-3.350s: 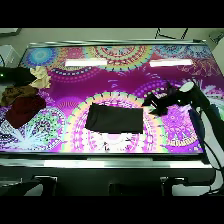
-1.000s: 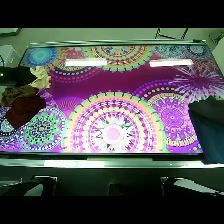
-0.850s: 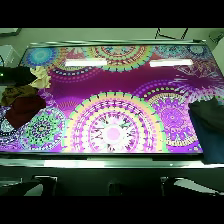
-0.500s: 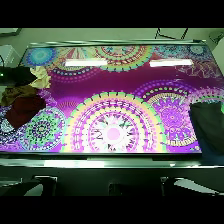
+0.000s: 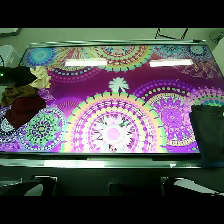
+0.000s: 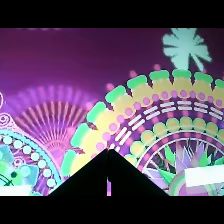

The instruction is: Fold the clothes and pants, and hang the long-sleeved shirts on hangers.

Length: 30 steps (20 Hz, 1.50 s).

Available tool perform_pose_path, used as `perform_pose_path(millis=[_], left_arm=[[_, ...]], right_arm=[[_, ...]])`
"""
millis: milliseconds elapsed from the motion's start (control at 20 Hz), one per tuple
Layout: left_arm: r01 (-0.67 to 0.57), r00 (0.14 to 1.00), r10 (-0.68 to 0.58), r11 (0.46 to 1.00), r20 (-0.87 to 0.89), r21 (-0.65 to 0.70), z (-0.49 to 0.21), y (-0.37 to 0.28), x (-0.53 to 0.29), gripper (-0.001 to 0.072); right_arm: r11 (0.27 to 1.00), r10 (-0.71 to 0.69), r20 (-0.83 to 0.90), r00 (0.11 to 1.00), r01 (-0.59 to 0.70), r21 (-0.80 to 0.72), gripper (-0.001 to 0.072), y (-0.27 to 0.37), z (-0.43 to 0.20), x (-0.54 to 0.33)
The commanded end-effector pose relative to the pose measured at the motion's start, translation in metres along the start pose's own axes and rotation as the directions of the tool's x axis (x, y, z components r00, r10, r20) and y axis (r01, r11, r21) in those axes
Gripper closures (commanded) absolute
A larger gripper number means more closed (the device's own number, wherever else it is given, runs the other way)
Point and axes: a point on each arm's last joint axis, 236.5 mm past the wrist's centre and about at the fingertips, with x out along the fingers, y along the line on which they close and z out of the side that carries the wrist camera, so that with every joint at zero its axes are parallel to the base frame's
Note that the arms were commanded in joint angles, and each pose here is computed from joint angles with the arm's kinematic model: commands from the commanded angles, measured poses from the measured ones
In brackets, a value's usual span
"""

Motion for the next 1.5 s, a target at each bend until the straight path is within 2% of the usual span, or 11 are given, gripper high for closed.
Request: perform_pose_path(millis=[0,100,200,350,500,600,650,700,850,1050,1450], left_arm=[[-0.001,1.0,0.001,1.0,0.001,0.0,0.0,0.0,0.0,0.068],[-0.001,1.0,0.001,1.0,0.002,-0.001,0.0,0.0,0.0,0.068],[0.027,0.999,-0.026,1.0,0.032,-0.006,0.008,-0.007,-0.002,0.0681],[0.042,0.971,-0.048,0.999,0.233,0.029,0.057,-0.019,-0.014,0.0682],[-0.24,0.931,0.207,0.968,0.302,0.075,0.079,0.028,0.0,0.0683],[-0.345,0.935,0.342,0.938,0.094,0.022,0.038,0.065,0.039,0.0656],[-0.337,0.94,0.337,0.941,-0.057,0.009,0.005,0.069,0.061,0.0418],[-0.318,0.919,0.307,0.948,-0.247,-0.001,-0.038,0.068,0.08,0.0029],[-0.146,0.772,0.135,0.989,-0.621,0.033,-0.146,0.041,0.104,0.0002],[-0.138,0.9,0.116,0.99,-0.421,-0.022,-0.154,0.036,0.123,0.0002],[-0.149,0.883,0.127,0.989,-0.452,-0.014,-0.171,0.041,0.123,0.0001]], right_arm=[[0.998,-0.003,-0.034,0.999,0.001,-0.061,0.0003,0.0,-0.009,-0.004],[0.995,0.017,0.037,0.999,-0.013,-0.101,0.0004,0.006,0.006,-0.032],[0.975,0.172,0.217,0.961,-0.135,-0.176,0.0009,0.046,0.037,-0.093],[0.868,0.462,0.516,0.721,-0.249,-0.429,0.0013,0.14,0.065,-0.225],[0.701,0.638,0.506,0.581,-0.166,-0.694,0.0037,0.249,0.006,-0.282],[0.578,0.626,0.334,0.705,-0.131,-0.805,0.0033,0.302,-0.064,-0.233],[0.521,0.57,0.235,0.788,-0.125,-0.844,0.0018,0.317,-0.099,-0.196],[0.47,0.474,0.125,0.872,-0.131,-0.873,0.0016,0.321,-0.135,-0.152],[0.389,0.196,-0.057,0.979,-0.131,-0.912,0.0024,0.302,-0.209,-0.047],[0.385,0.008,0.062,0.998,0.054,-0.921,0.0032,0.268,-0.212,0.01],[0.402,-0.007,0.066,0.998,0.063,-0.914,0.0032,0.264,-0.212,0.012]])
